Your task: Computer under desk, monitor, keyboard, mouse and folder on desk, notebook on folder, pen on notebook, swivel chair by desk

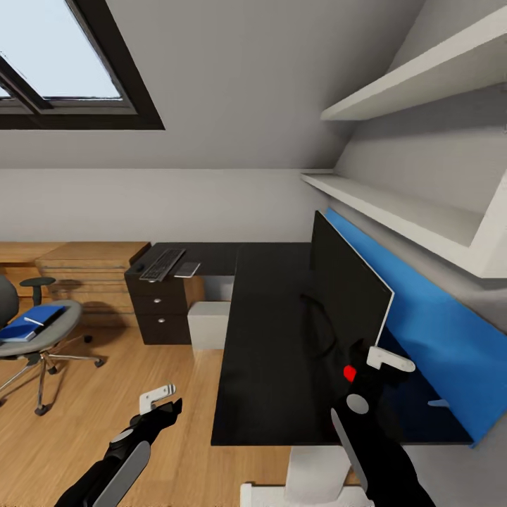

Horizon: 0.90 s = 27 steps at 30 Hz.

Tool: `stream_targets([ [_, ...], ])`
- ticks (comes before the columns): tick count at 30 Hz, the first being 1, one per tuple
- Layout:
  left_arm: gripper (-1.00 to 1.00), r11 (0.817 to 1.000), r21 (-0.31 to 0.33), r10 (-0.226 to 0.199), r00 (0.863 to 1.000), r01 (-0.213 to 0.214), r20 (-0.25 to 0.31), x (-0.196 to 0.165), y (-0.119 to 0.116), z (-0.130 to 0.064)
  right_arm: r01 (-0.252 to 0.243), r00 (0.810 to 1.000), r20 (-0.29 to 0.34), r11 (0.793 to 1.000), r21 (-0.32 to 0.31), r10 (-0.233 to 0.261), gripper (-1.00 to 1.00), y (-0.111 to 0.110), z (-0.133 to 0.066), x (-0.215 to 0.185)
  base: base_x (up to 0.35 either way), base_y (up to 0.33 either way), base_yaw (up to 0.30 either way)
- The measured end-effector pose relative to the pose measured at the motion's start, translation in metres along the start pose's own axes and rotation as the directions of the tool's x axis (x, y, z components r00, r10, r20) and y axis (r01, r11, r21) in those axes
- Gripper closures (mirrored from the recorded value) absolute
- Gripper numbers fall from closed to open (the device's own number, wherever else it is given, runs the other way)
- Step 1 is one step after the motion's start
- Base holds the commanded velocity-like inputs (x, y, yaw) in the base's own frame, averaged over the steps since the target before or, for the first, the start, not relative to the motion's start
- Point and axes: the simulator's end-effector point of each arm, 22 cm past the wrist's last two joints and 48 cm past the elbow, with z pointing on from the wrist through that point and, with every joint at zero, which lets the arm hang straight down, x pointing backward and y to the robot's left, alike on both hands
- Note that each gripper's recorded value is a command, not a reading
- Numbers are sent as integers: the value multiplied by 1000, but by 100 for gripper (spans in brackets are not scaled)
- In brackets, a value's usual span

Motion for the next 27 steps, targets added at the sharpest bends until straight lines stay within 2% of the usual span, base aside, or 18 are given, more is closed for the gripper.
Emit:
stream_targets([
  [10,-100,1000,-2,-2,1000,2,2,-1,1,0,-2,1000,2,1000,-1,2,-100,0,0,0,-8,-10,0],
  [19,-100,1000,-3,-2,1000,2,2,-1,1,0,-15,1000,6,1000,-28,15,-100,11,-5,-3,0,0,0],
  [27,-100,1000,-2,-1,1000,1,2,-1,1,0,-54,998,-20,998,-43,53,-100,28,-19,-3,0,0,0],
])
